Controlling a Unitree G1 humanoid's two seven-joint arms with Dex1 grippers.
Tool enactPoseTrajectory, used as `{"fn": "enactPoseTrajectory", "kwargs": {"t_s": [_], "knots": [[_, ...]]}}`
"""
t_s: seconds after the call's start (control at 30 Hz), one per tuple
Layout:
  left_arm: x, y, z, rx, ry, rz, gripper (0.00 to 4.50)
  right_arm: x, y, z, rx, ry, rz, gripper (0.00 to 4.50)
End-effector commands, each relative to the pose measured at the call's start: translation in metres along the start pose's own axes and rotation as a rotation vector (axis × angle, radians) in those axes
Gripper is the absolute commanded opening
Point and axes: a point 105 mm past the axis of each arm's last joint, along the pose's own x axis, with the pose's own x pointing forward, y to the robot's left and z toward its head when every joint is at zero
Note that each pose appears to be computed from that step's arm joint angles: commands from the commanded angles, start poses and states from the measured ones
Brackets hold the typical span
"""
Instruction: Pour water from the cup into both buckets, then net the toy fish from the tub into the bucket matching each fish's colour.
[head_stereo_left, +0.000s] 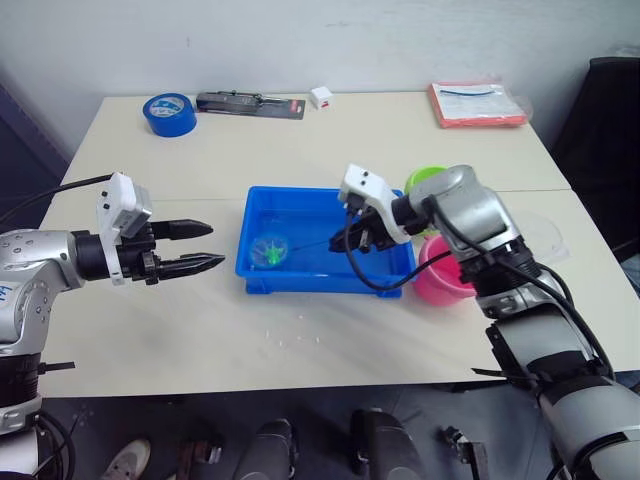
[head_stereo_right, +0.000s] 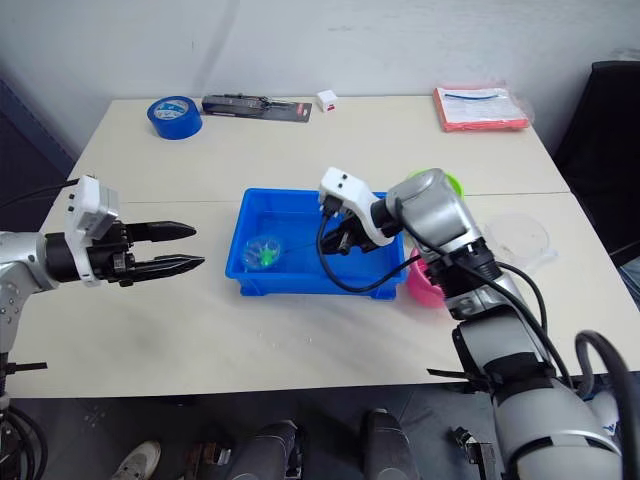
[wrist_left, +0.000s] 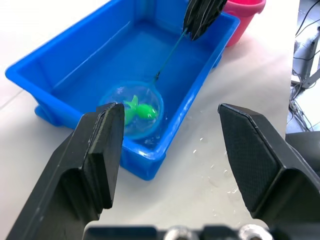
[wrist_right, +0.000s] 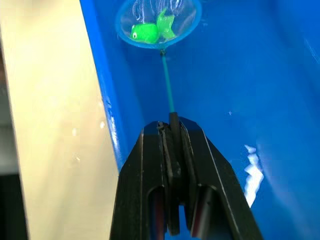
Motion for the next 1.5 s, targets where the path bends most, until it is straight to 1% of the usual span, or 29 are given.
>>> {"fn": "enactPoseTrajectory", "kwargs": {"t_s": [0.03,0.23,0.4,0.5,0.57,0.67,0.8,0.97,1.03,1.17,1.2,1.33,1.43,1.5], "knots": [[0.004,0.001,0.007,0.035,-0.010,-0.030,3.26,-0.016,0.001,0.003,0.007,-0.050,-0.028,0.80],[0.018,0.005,0.010,0.059,-0.025,-0.063,3.26,-0.039,-0.001,-0.007,0.048,-0.078,-0.096,0.80],[0.023,0.008,0.012,0.076,-0.038,-0.079,3.26,-0.044,0.001,-0.008,0.072,-0.105,-0.124,0.80],[0.028,0.010,0.016,0.100,-0.062,-0.078,3.26,-0.050,0.000,-0.010,0.080,-0.115,-0.151,0.80],[0.033,0.010,0.019,0.119,-0.082,-0.080,3.26,-0.063,-0.003,-0.013,0.093,-0.130,-0.190,0.80],[0.042,0.012,0.024,0.139,-0.117,-0.088,3.26,-0.089,-0.007,-0.015,0.118,-0.168,-0.266,0.80],[0.055,0.017,0.034,0.171,-0.172,-0.094,3.26,-0.134,-0.021,-0.024,0.138,-0.176,-0.443,0.80],[0.066,0.021,0.040,0.185,-0.199,-0.125,3.26,-0.168,-0.031,-0.027,0.146,-0.184,-0.608,0.80],[0.075,0.024,0.048,0.208,-0.238,-0.134,3.26,-0.189,-0.038,-0.034,0.140,-0.162,-0.721,0.80],[0.086,0.027,0.053,0.232,-0.261,-0.145,3.26,-0.207,-0.045,-0.048,0.116,-0.106,-0.853,0.80],[0.088,0.027,0.053,0.234,-0.263,-0.147,3.26,-0.210,-0.047,-0.050,0.109,-0.098,-0.873,0.80],[0.094,0.026,0.054,0.233,-0.273,-0.170,3.26,-0.215,-0.052,-0.062,0.028,0.016,-0.967,0.80],[0.095,0.027,0.053,0.233,-0.268,-0.172,3.26,-0.215,-0.055,-0.064,-0.028,0.067,-1.022,0.80],[0.092,0.028,0.051,0.232,-0.261,-0.170,3.26,-0.214,-0.058,-0.066,-0.116,0.140,-1.076,0.80]]}}
